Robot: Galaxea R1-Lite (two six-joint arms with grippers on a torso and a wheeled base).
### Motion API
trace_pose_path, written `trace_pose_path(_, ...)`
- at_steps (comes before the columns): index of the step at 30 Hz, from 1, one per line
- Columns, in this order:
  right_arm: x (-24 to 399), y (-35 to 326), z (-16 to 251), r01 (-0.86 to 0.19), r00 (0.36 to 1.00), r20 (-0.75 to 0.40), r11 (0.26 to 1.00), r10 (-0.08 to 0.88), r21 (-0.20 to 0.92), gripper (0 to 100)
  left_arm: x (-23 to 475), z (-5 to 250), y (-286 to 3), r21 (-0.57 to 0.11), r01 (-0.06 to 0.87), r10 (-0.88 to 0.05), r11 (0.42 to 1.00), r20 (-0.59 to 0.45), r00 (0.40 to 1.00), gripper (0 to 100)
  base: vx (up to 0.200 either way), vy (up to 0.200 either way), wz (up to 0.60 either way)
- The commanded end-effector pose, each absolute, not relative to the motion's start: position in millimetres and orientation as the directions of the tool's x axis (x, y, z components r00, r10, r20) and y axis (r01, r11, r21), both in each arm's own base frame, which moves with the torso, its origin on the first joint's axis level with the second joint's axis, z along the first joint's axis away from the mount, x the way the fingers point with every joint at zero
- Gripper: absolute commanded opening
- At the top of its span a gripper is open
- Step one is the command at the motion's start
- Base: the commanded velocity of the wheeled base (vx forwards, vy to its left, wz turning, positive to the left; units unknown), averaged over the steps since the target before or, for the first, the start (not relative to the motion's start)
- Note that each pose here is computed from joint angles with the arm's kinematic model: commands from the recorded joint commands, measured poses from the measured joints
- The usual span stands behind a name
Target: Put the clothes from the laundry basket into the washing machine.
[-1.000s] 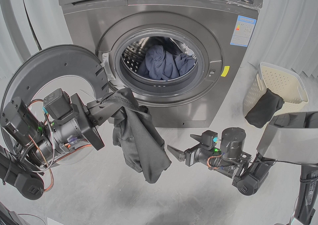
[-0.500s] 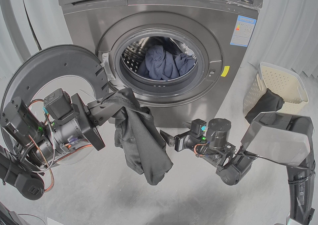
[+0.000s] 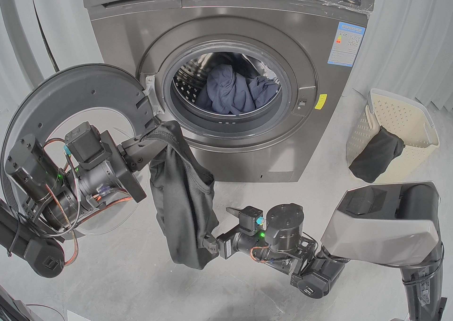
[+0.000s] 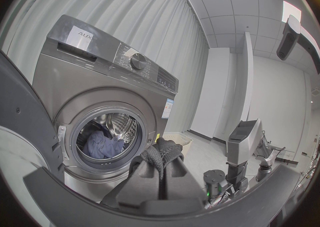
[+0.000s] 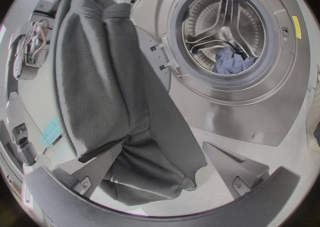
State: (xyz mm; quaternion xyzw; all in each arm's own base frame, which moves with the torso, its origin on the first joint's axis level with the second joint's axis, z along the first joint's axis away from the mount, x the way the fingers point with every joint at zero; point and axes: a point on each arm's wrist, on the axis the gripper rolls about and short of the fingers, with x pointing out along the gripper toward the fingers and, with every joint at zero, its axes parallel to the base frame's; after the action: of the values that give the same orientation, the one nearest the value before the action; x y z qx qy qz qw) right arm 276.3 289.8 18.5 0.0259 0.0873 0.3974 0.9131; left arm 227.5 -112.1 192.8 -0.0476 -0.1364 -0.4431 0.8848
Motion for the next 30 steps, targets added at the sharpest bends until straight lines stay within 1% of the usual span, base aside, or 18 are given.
trace_pose_path(1,264,298,24,-0.745,0.644,-0.133,0.657,0.754,0.118,100,232,191,-108,0.027,0.787,-0.760,0.617,0.280,0.586,0,0.000,0.000,0.00)
trace_pose_path(9,273,289,24,-0.721,0.670,-0.130,0.683,0.731,0.121,100,231,194,-108,0.031,0.789,-0.762,0.613,0.287,0.580,0,0.000,0.000,0.00)
trace_pose_path(15,275,288,23,-0.719,0.672,-0.132,0.685,0.728,0.121,100,230,196,-107,0.036,0.789,-0.761,0.613,0.293,0.578,0,0.000,0.000,0.00)
trace_pose_path(23,260,303,19,-0.754,0.632,-0.135,0.646,0.763,0.121,100,235,204,-104,0.049,0.773,-0.743,0.632,0.323,0.587,0,0.000,0.000,0.00)
trace_pose_path(26,254,310,20,-0.768,0.616,-0.127,0.629,0.777,0.122,100,236,210,-104,0.060,0.770,-0.737,0.635,0.346,0.580,0,0.000,0.000,0.00)
trace_pose_path(30,254,321,16,-0.779,0.604,-0.116,0.615,0.789,0.127,100,233,213,-107,0.065,0.778,-0.744,0.624,0.353,0.567,0,0.000,0.000,0.00)
